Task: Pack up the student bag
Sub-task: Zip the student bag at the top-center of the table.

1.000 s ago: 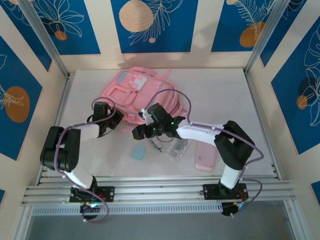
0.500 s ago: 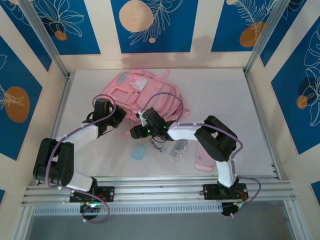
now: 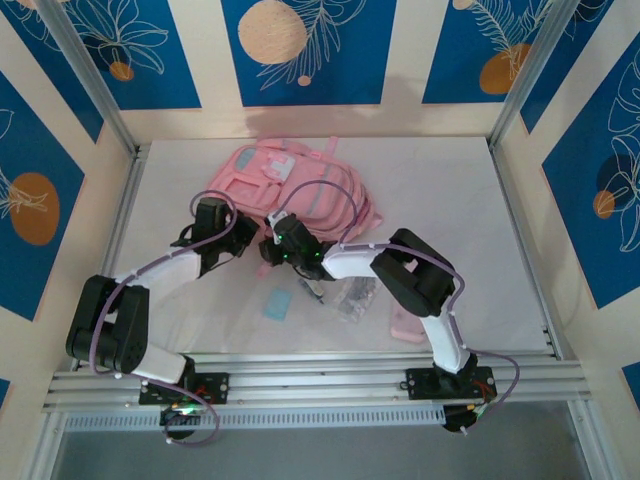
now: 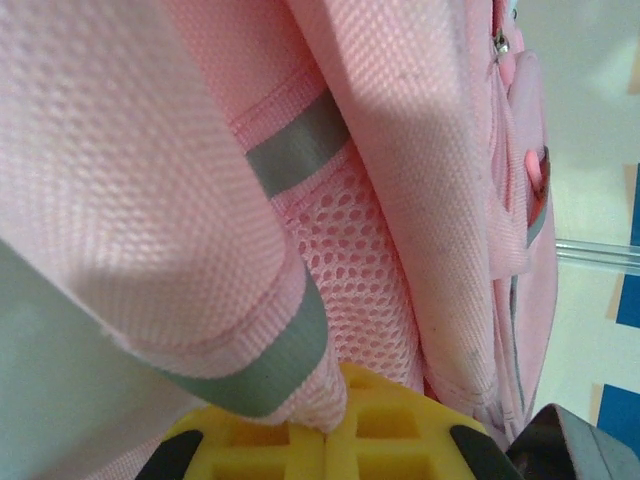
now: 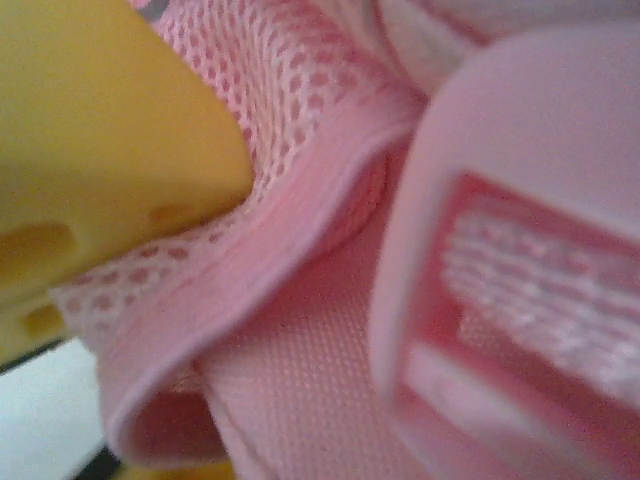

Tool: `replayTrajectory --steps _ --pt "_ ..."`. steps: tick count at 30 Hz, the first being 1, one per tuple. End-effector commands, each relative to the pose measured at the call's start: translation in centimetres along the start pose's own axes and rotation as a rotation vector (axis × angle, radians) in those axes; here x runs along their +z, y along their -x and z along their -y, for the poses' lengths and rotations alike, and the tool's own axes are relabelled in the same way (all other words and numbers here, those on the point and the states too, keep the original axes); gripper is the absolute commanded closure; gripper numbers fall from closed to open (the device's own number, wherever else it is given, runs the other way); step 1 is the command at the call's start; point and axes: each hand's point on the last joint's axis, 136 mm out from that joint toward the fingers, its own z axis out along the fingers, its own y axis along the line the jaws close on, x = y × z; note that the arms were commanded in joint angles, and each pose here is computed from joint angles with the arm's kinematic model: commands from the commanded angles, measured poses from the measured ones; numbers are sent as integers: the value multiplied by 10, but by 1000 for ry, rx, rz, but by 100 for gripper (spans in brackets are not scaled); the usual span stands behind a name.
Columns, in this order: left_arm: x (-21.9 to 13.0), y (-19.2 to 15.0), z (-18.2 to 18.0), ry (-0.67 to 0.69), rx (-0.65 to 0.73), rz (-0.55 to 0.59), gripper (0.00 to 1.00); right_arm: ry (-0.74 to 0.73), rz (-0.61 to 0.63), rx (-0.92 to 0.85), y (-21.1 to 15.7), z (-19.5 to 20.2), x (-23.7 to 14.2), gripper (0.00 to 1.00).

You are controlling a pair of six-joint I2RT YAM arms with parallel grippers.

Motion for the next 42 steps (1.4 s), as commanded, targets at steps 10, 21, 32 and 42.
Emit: replayTrajectory --steps 10,21,32,42 --pt "14 1 11 -44 55 -14 100 -3 -204 113 -28 26 -49 100" --pt "23 18 2 0 97 -1 100 -188 -590 121 -91 84 -119 100" --pt "21 73 -13 105 198 117 100 -239 -714 52 -58 118 -159 100" --pt "28 89 7 102 195 56 35 75 -570 127 -5 11 -89 100"
